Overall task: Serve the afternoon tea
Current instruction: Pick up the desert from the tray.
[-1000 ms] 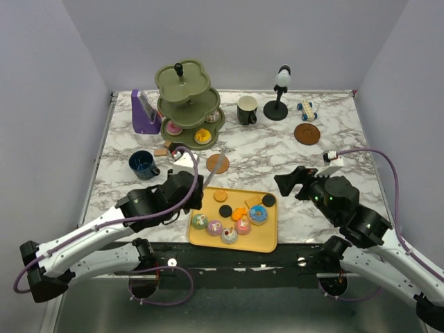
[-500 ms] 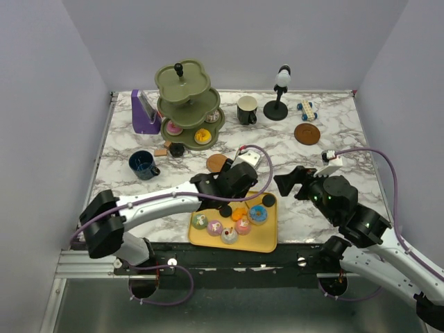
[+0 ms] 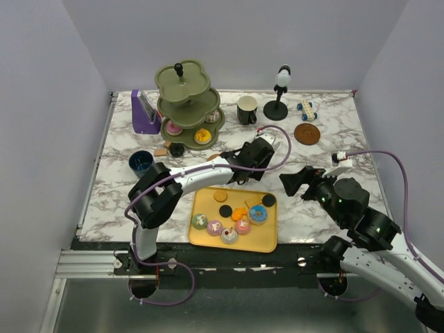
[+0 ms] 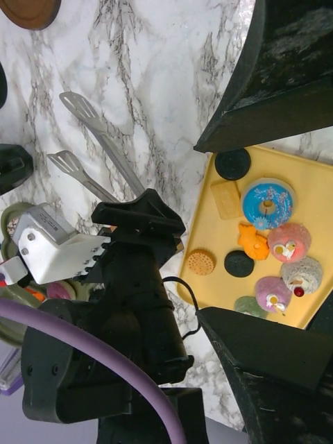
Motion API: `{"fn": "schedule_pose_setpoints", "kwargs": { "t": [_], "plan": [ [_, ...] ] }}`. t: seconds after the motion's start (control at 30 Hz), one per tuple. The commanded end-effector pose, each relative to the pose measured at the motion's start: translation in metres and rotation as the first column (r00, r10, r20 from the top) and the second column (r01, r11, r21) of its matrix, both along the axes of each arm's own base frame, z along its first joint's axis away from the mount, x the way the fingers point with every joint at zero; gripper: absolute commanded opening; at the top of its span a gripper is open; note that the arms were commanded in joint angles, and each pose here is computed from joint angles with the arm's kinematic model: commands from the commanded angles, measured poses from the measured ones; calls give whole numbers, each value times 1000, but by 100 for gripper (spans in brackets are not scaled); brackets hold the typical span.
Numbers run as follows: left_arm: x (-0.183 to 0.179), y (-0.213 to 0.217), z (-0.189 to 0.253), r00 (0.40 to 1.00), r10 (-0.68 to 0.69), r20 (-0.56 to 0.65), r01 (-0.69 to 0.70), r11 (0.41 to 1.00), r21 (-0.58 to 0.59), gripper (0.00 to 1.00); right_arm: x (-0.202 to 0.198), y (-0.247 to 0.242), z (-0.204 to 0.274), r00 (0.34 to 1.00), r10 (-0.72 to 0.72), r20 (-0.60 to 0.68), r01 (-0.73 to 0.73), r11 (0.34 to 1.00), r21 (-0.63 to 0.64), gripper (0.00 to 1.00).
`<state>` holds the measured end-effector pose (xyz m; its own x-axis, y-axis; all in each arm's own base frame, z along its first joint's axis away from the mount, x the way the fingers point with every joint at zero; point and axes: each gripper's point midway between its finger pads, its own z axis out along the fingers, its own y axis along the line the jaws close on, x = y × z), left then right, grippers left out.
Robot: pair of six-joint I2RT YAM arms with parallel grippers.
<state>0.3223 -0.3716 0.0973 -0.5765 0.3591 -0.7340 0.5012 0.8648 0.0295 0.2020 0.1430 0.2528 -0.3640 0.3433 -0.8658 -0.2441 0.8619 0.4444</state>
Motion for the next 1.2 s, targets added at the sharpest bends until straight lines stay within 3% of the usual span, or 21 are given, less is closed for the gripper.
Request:
{"fn": "schedule_pose_setpoints", "kwargs": {
  "t": [0.0, 0.27, 0.47, 0.8, 0.97, 1.17],
  "plan": [
    [3, -10, 9, 999, -14, -34, 11, 997, -83, 64, 0, -5, 1, 1000, -15, 2, 15, 1000, -23, 100],
    [-27, 44, 66, 997, 35, 63, -25, 988, -154, 63, 0, -6, 1, 1000, -21, 8, 21, 1000, -17, 100],
    [-96, 93, 96, 997, -42, 67, 51, 989, -138, 61, 1, -4, -1, 1000, -18, 6, 18, 1000, -18, 100],
    [-219, 168, 103, 970, -198, -142, 197, 980, -21, 59, 5, 0, -4, 1000, -21, 1, 22, 1000, -23, 100],
    [-242, 178, 97, 959, -217, -183, 225, 974, 24, 58, 6, -3, -3, 999, -35, 5, 35, 999, -25, 100],
    [-251, 183, 111, 955, -227, -188, 219, 974, -64, 58, 6, -8, -5, 999, -54, 2, 54, 998, -29, 100]
  ]
}}
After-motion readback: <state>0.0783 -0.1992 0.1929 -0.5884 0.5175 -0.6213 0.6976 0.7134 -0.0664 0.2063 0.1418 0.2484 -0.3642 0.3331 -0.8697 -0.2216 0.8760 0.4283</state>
